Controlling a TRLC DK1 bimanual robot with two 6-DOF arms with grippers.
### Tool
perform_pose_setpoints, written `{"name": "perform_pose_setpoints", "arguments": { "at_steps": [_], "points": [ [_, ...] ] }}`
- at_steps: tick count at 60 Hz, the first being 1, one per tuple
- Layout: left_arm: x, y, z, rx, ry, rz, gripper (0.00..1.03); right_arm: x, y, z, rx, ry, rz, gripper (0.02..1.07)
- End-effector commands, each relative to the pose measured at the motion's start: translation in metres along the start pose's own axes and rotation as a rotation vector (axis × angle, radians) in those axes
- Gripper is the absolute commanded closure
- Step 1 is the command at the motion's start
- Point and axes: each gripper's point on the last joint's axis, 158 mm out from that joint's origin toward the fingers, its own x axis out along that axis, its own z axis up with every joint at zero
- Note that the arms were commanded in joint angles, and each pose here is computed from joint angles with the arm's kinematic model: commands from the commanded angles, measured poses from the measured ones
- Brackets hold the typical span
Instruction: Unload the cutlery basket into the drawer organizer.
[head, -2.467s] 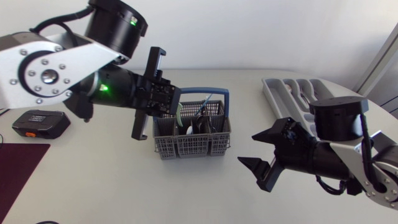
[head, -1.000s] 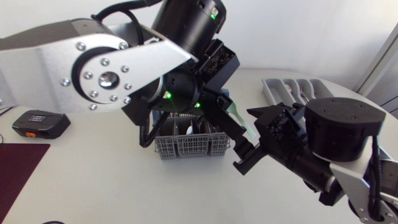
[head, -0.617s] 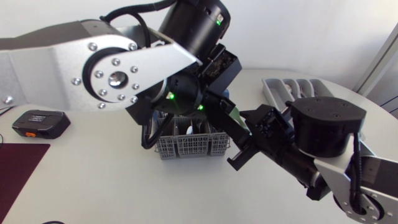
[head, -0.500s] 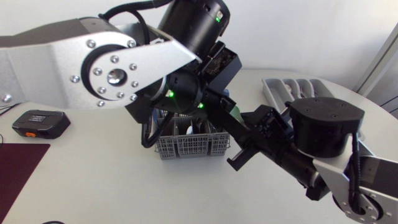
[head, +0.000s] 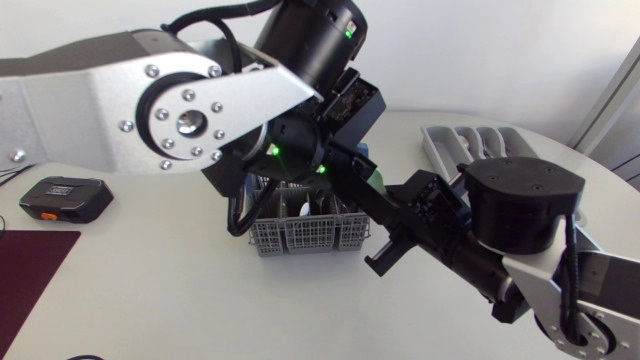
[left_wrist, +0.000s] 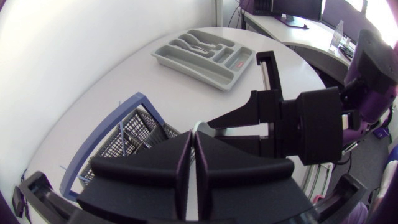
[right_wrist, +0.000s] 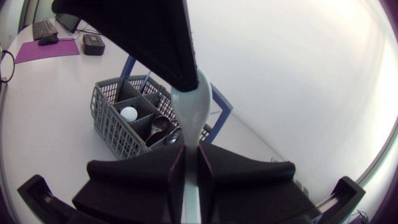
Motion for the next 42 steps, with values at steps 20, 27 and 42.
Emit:
{"name": "perform_pose_setpoints", "arguments": {
  "at_steps": [20, 27, 42],
  "points": [
    [0.003, 0.007, 0.011, -0.037, -0.011, 0.010, 0.45, -0.002, 0.011, 0.000, -0.019, -0.006, 0.056, 1.01],
    [-0.004, 0.022, 0.024, -0.067, -0.047, 0.031, 0.16, -0.003, 0.017, -0.006, -0.023, 0.010, 0.083, 1.01],
    [-0.028, 0.053, 0.051, -0.115, -0.158, 0.087, 0.07, -0.009, 0.015, -0.031, -0.007, 0.062, 0.142, 1.01]
  ]
}}
